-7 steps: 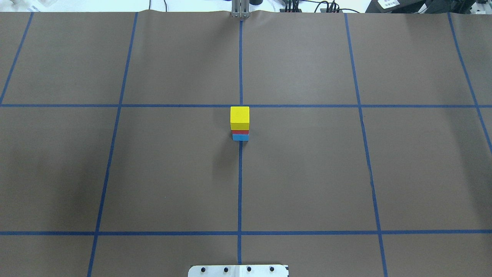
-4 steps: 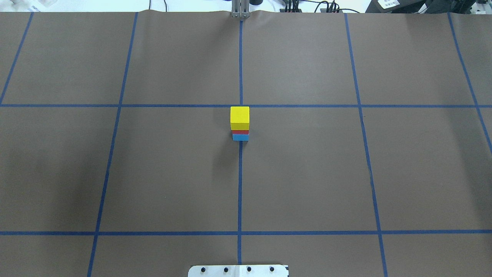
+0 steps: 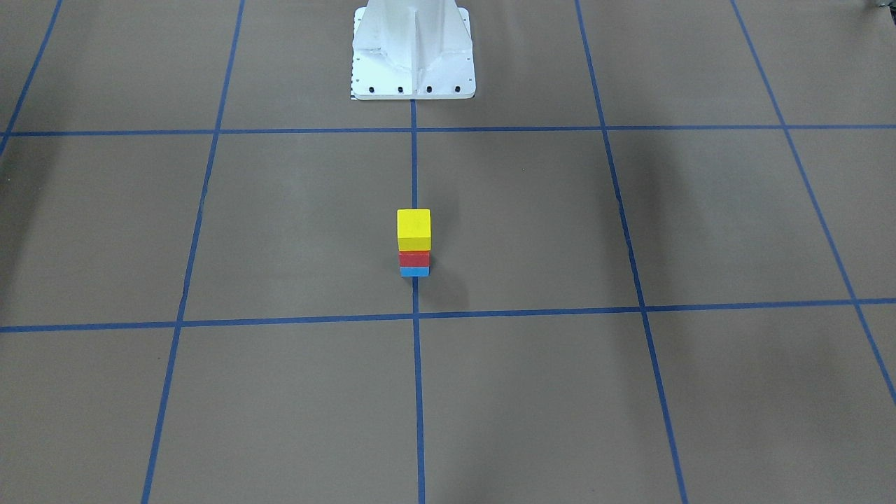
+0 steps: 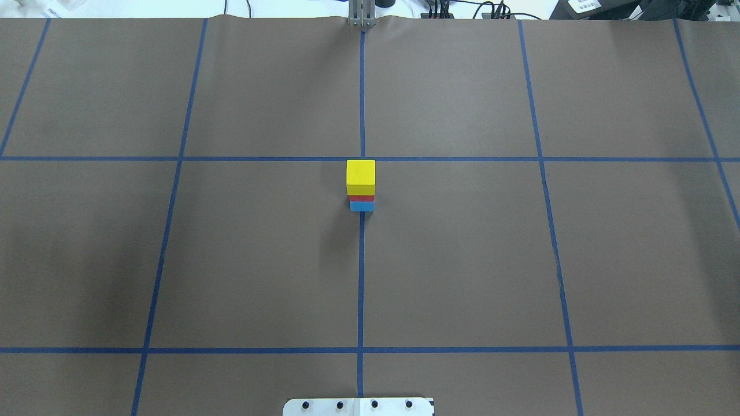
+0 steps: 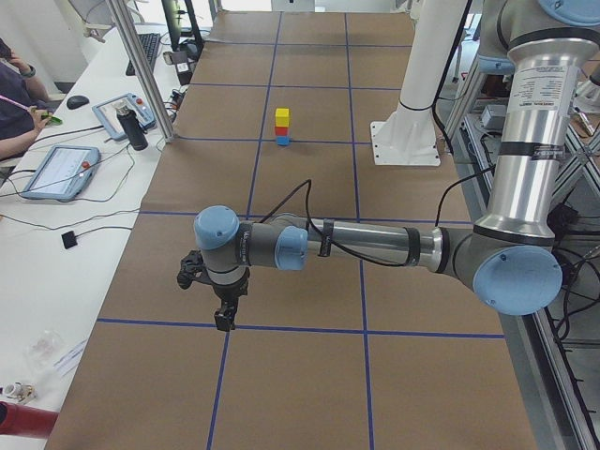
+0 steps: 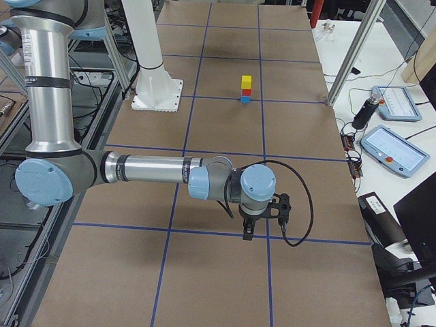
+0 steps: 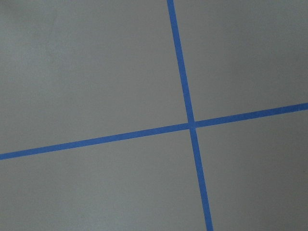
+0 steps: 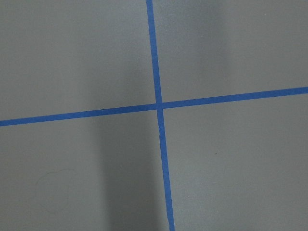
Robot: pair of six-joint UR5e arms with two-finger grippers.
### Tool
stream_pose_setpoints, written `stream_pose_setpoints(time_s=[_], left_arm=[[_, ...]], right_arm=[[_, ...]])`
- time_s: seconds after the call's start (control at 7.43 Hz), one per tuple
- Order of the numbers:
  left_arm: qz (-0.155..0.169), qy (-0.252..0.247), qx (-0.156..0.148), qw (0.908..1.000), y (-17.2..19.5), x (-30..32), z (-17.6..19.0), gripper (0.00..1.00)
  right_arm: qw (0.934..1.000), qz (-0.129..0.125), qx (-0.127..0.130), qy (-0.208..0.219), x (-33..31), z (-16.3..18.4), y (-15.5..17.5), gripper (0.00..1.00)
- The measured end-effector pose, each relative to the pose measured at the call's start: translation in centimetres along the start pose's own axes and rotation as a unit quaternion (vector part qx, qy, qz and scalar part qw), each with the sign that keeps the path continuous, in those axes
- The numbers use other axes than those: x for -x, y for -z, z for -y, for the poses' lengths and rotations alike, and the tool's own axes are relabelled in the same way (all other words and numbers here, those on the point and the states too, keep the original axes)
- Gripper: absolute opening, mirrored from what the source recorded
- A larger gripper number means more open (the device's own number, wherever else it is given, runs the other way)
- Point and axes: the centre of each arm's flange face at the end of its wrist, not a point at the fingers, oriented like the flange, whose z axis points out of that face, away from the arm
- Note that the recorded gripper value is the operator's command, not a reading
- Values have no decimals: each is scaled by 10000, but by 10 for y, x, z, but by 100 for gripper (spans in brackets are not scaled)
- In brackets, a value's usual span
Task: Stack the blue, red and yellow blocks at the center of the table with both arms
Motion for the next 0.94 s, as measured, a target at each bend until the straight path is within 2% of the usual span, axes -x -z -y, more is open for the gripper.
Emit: stream_pose_setpoints(time_s=[0.94], left_arm=[[-102, 43, 41, 9999, -5, 2, -7, 100]], right_arm=[[10000, 3, -47, 56, 7, 6, 5, 99]])
